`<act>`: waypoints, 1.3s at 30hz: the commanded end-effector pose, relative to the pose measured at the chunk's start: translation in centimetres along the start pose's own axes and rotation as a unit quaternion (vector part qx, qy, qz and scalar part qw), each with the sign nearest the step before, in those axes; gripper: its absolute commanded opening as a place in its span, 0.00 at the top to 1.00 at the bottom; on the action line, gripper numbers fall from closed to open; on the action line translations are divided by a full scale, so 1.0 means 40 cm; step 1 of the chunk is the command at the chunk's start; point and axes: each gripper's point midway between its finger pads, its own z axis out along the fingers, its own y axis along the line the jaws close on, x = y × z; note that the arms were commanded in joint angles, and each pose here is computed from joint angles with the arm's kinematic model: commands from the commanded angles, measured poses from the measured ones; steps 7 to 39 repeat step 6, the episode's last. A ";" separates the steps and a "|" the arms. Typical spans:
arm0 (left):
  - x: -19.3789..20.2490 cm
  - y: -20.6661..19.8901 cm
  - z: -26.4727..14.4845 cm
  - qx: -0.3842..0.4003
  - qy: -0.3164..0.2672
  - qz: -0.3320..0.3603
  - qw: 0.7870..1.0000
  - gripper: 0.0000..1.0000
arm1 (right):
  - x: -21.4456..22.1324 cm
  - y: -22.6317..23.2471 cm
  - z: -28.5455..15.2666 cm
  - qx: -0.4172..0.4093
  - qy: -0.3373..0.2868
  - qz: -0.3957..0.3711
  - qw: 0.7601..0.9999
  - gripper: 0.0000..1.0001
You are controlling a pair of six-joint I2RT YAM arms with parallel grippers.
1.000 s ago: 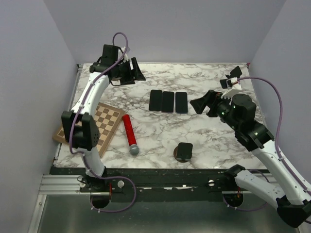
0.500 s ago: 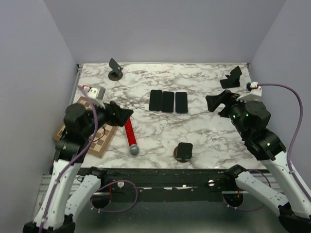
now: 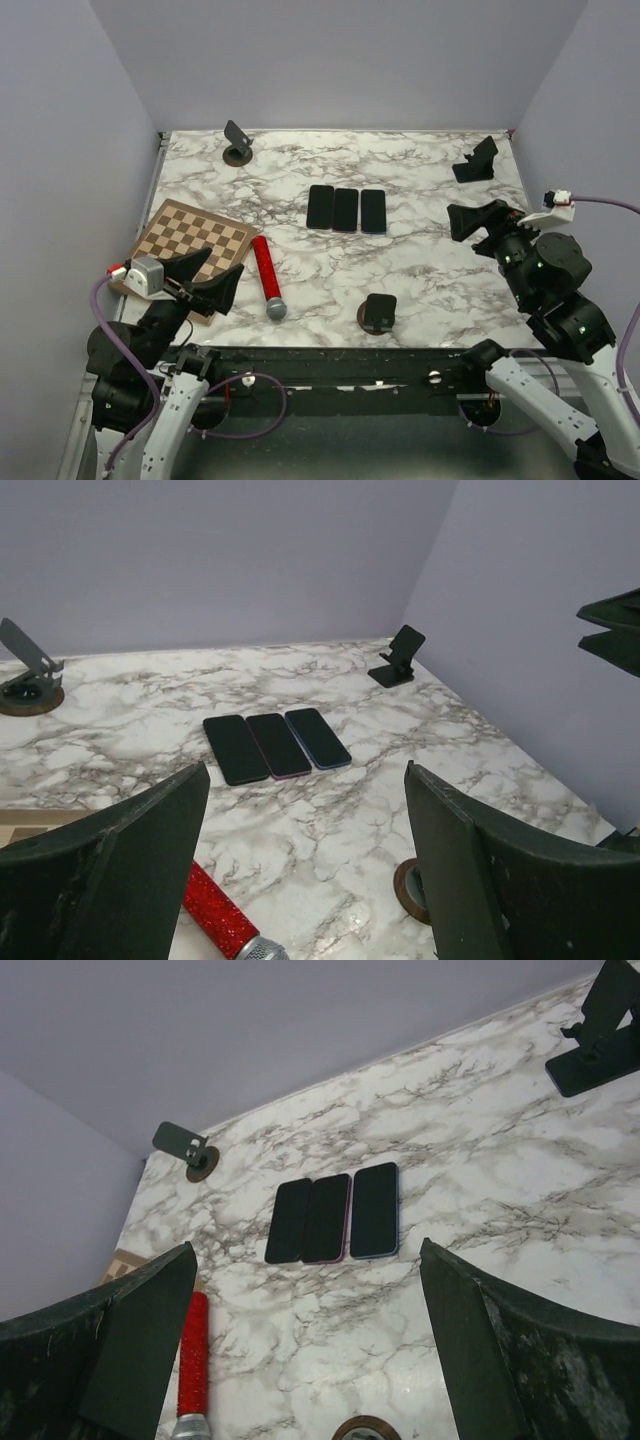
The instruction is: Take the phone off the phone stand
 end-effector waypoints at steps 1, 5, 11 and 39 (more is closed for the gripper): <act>0.020 0.033 -0.017 -0.035 0.004 0.006 0.999 0.13 | 0.027 -0.035 -0.009 0.025 0.009 0.006 1.000 0.00; 0.034 0.037 -0.019 -0.037 0.010 0.004 0.999 0.13 | 0.042 -0.045 -0.003 0.029 0.009 0.004 1.000 0.00; 0.036 0.038 -0.018 -0.037 0.011 0.004 0.999 0.13 | 0.041 -0.044 -0.003 0.028 0.009 0.003 1.000 0.00; 0.036 0.038 -0.018 -0.037 0.011 0.004 0.999 0.13 | 0.041 -0.044 -0.003 0.028 0.009 0.003 1.000 0.00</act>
